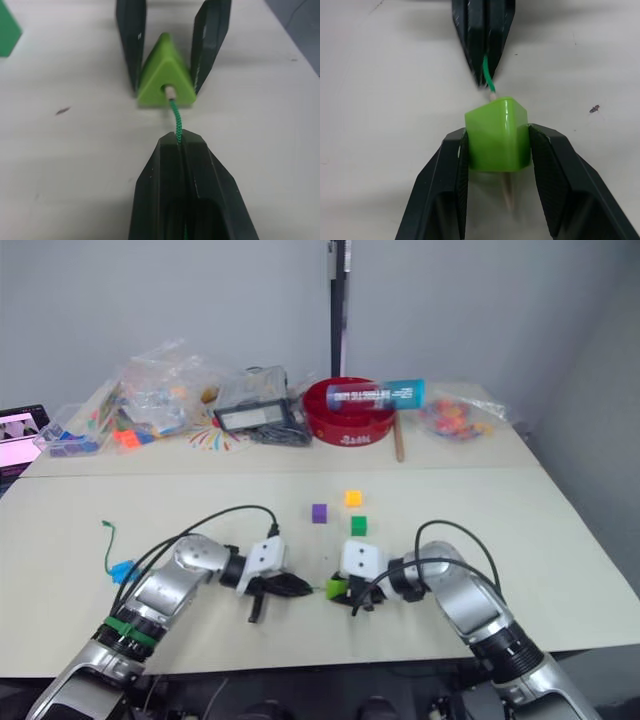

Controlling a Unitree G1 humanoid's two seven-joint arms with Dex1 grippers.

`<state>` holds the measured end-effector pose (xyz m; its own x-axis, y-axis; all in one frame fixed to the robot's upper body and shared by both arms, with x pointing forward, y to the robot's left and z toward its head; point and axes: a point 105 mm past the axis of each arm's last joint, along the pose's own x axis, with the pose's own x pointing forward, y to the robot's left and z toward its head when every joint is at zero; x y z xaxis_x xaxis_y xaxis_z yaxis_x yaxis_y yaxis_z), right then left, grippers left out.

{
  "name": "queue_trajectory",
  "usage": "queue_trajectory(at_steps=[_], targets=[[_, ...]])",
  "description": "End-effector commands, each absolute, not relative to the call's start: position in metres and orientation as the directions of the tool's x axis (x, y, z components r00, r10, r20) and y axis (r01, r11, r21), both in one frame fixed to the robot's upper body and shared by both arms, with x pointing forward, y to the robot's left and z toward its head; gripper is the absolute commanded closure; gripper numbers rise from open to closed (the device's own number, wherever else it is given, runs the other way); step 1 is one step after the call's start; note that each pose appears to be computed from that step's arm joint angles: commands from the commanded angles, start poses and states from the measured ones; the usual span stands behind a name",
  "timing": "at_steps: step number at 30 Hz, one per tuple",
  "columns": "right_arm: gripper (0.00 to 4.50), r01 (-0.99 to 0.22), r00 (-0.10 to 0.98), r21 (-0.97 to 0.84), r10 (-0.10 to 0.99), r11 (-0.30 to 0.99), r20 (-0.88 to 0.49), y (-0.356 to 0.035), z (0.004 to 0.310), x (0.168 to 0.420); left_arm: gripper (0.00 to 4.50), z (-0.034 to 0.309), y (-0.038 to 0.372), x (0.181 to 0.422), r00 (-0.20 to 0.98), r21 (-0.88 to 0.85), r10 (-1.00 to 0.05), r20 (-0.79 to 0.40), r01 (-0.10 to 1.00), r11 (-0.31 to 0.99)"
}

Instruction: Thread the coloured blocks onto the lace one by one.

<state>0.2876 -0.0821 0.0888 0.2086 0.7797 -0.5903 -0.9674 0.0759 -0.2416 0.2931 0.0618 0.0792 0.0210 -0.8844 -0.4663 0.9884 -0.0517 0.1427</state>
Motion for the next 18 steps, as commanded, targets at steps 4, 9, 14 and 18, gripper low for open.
queue_trajectory(at_steps=[4, 9, 14, 18], targets=[[3.19, -0.975, 0.185, -0.215, 0.765, 0.063, -0.617, -0.081, 0.079, 0.280, 4.50, 0.080, 0.042, 0.295, -0.002, 0.182, -0.880, -0.476, 0.978, -0.101], [3.19, -0.974, 0.191, -0.218, 0.765, 0.068, -0.616, -0.080, 0.079, 0.281, 4.50, 0.077, 0.042, 0.296, -0.008, 0.186, -0.869, -0.495, 0.976, -0.115], [3.19, -0.973, 0.192, -0.219, 0.766, 0.069, -0.613, -0.079, 0.080, 0.281, 4.50, 0.081, 0.042, 0.298, 0.018, 0.196, -0.882, -0.470, 0.977, -0.085], [3.19, -0.973, 0.191, -0.218, 0.767, 0.068, -0.613, -0.079, 0.079, 0.281, 3.29, 0.089, 0.046, 0.297, 0.007, 0.170, -0.898, -0.441, 0.983, -0.075]])
